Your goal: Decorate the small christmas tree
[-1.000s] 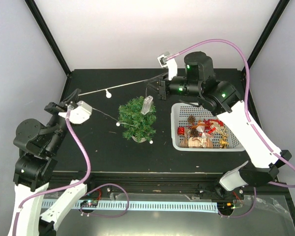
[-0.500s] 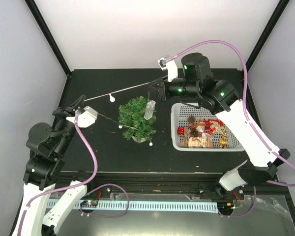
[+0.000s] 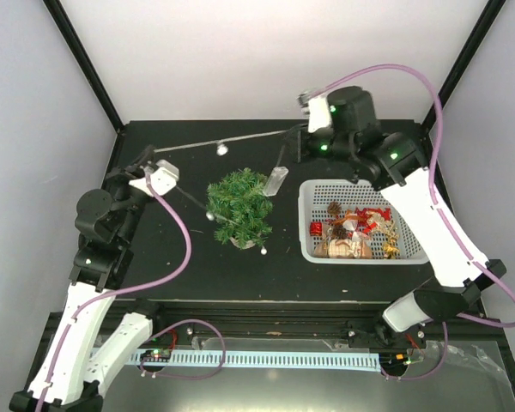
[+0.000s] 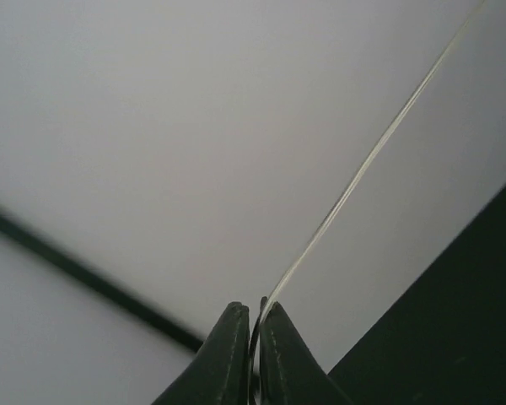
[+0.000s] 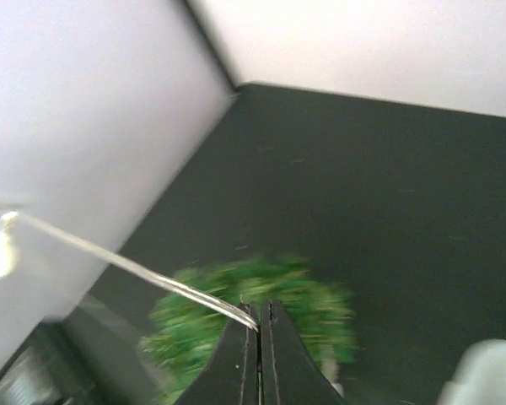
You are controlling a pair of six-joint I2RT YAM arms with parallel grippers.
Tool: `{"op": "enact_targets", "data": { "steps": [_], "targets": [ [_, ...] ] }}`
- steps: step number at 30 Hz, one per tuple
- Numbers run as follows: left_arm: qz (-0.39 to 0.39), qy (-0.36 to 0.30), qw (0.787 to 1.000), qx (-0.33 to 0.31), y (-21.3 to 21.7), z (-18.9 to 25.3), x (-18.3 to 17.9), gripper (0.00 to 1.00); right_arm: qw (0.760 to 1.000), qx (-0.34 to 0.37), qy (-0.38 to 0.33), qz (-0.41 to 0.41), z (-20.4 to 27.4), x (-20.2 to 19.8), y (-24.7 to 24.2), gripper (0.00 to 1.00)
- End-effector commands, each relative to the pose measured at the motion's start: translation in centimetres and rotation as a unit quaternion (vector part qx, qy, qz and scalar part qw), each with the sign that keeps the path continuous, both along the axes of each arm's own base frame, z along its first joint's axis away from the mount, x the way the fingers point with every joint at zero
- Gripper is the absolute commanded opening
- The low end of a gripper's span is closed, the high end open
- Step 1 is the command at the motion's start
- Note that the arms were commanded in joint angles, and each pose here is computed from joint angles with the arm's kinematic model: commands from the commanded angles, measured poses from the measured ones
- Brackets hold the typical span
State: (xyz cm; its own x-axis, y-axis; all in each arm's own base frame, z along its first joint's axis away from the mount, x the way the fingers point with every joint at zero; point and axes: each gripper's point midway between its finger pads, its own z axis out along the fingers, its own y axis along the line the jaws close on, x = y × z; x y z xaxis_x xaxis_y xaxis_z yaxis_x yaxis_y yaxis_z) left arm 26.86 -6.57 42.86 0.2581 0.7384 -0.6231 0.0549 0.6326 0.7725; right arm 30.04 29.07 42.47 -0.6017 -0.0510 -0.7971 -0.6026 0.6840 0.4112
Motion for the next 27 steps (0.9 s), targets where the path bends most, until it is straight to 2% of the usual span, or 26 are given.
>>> {"op": "enact_targets", "data": {
  "steps": [1, 9, 20, 27],
  "targets": [
    [0.155, -0.079, 0.984, -0.035, 6.3, 3.5, 0.2, 0.09, 0.969, -0.057, -0.032, -0.238, 1.1, 5.0, -11.1, 0.01],
    [0.136, -0.058, 0.989, -0.024, 5.0, 1.1, 3.8, 0.06, 0.967, -0.06, -0.03, -0.246, 1.2, 5.2, -11.6, 0.01],
    [0.123, -0.02, 0.99, -0.061, 4.7, -0.8, 4.4, 0.06, 0.967, -0.066, -0.02, -0.244, 0.1, 5.4, -11.5, 0.01],
    [0.119, 0.004, 0.99, -0.078, 4.5, -2.2, 4.6, 0.07, 0.964, -0.061, -0.033, -0.255, 1.7, 4.4, -12.5, 0.01]
  ]
}}
